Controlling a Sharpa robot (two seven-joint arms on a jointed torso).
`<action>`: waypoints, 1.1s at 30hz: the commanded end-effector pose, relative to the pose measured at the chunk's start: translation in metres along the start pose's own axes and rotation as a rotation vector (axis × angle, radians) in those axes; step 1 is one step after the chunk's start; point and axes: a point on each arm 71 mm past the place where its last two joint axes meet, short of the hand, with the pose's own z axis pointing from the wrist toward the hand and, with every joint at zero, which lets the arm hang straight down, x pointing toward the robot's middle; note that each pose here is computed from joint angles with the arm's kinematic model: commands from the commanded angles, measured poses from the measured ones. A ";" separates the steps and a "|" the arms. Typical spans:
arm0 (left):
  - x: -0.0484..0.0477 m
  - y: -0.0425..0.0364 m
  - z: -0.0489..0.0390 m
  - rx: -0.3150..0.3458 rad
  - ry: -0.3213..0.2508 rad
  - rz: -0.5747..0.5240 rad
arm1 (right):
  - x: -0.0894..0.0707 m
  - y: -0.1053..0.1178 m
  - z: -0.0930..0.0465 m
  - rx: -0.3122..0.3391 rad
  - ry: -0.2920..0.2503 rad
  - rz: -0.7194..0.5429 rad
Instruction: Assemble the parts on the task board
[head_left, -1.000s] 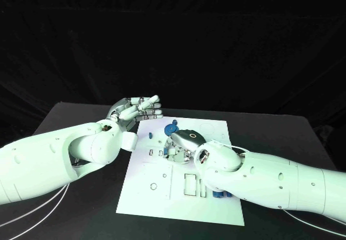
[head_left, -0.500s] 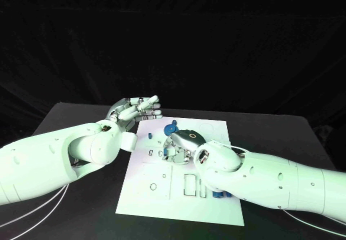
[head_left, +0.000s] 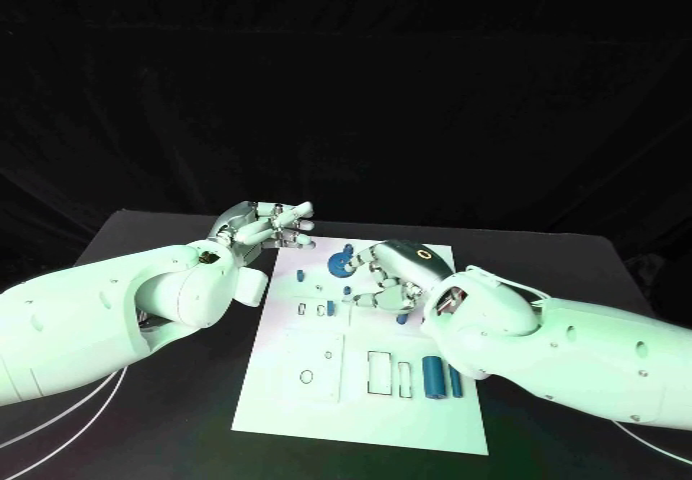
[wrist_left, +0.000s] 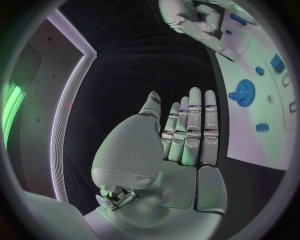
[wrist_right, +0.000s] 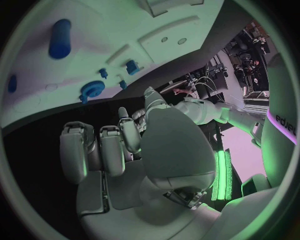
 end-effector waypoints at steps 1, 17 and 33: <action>-0.0012 0.0064 0.0028 -0.081 0.110 0.264 | -0.020 0.001 -0.010 -0.077 -0.038 0.152; 0.0025 0.0167 0.0211 -0.353 0.296 0.918 | -0.069 -0.069 -0.062 0.171 -0.029 0.339; 0.0430 0.0117 0.0430 -0.558 0.329 1.160 | -0.076 -0.092 -0.071 0.321 -0.058 0.248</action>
